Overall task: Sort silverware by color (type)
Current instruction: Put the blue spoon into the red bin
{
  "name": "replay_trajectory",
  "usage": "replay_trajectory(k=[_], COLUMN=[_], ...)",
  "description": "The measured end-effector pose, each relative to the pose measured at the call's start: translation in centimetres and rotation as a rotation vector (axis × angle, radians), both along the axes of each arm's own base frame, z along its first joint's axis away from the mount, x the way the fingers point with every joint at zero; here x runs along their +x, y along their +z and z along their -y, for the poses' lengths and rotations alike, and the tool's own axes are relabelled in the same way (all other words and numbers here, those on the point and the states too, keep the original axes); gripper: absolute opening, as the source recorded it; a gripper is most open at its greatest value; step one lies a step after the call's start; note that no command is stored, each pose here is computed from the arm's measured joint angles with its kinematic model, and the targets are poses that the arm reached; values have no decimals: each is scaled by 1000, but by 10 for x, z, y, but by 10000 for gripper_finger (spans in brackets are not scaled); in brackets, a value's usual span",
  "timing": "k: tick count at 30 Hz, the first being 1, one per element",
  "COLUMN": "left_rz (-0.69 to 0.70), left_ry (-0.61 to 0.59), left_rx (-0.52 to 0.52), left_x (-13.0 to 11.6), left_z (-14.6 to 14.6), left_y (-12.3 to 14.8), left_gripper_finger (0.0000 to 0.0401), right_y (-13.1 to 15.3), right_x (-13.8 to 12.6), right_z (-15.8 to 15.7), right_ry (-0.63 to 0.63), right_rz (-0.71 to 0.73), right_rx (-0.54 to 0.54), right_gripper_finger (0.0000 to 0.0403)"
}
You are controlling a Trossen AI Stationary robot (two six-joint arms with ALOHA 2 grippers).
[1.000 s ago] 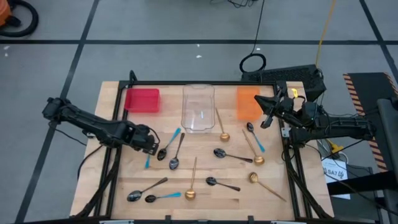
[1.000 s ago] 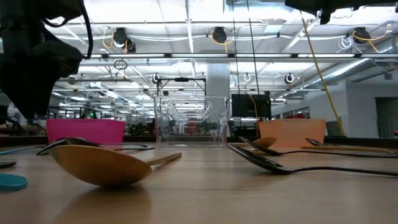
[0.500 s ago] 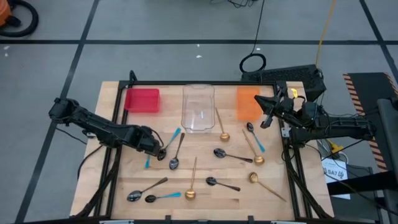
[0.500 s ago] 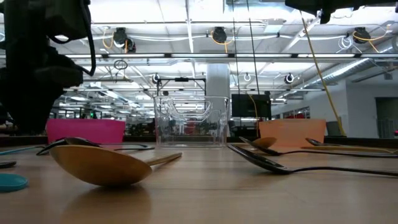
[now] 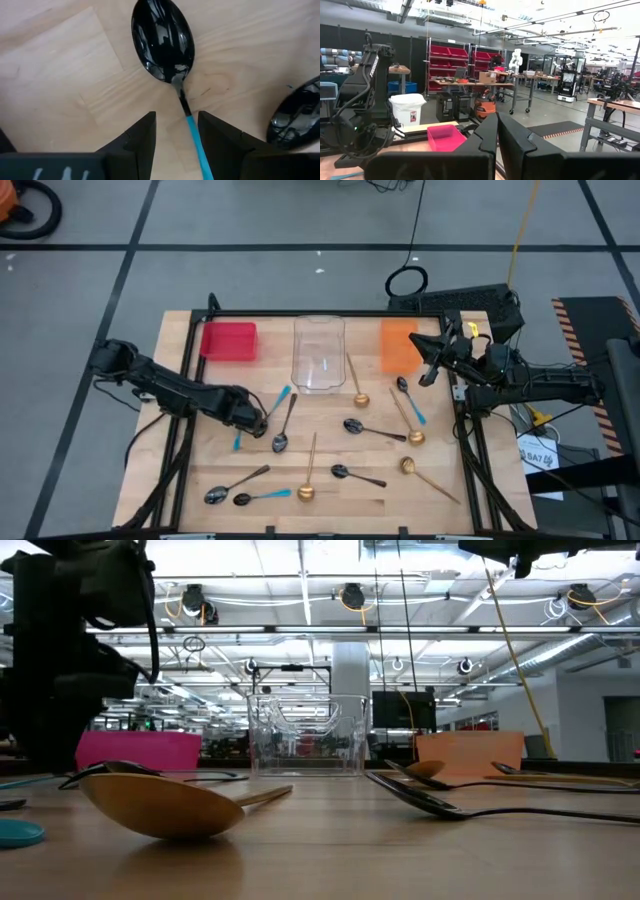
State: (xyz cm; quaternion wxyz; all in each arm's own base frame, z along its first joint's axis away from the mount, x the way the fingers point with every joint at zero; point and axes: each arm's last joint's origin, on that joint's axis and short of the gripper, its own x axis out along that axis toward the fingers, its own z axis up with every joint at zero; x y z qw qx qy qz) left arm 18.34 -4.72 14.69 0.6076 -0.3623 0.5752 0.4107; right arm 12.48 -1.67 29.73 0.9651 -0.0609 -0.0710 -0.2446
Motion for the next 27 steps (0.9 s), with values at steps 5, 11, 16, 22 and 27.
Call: replay_trajectory(k=[5, 11, 16, 22, 27], left_rz=[-21, -42, -23, -7, -4], left_ry=[0, -7, -26, -26, -30], left_rx=[6, 21, 17, 12, 12], left_x=[1, 3, 5, 7, 7], left_z=[0, 0, 1, 1, 2], left_y=[-4, -9, -10, -10, -10], left_gripper_finger=[154, 154, 133, 61, 12], right_y=[0, 0, 0, 0, 0], right_x=[0, 0, 0, 0, 0], right_z=[0, 0, 0, 0, 0], right_ry=[0, 0, 0, 0, 0], right_rz=[0, 0, 0, 0, -2], right_rx=[0, 0, 0, -1, -3], right_gripper_finger=[11, 11, 11, 11, 11])
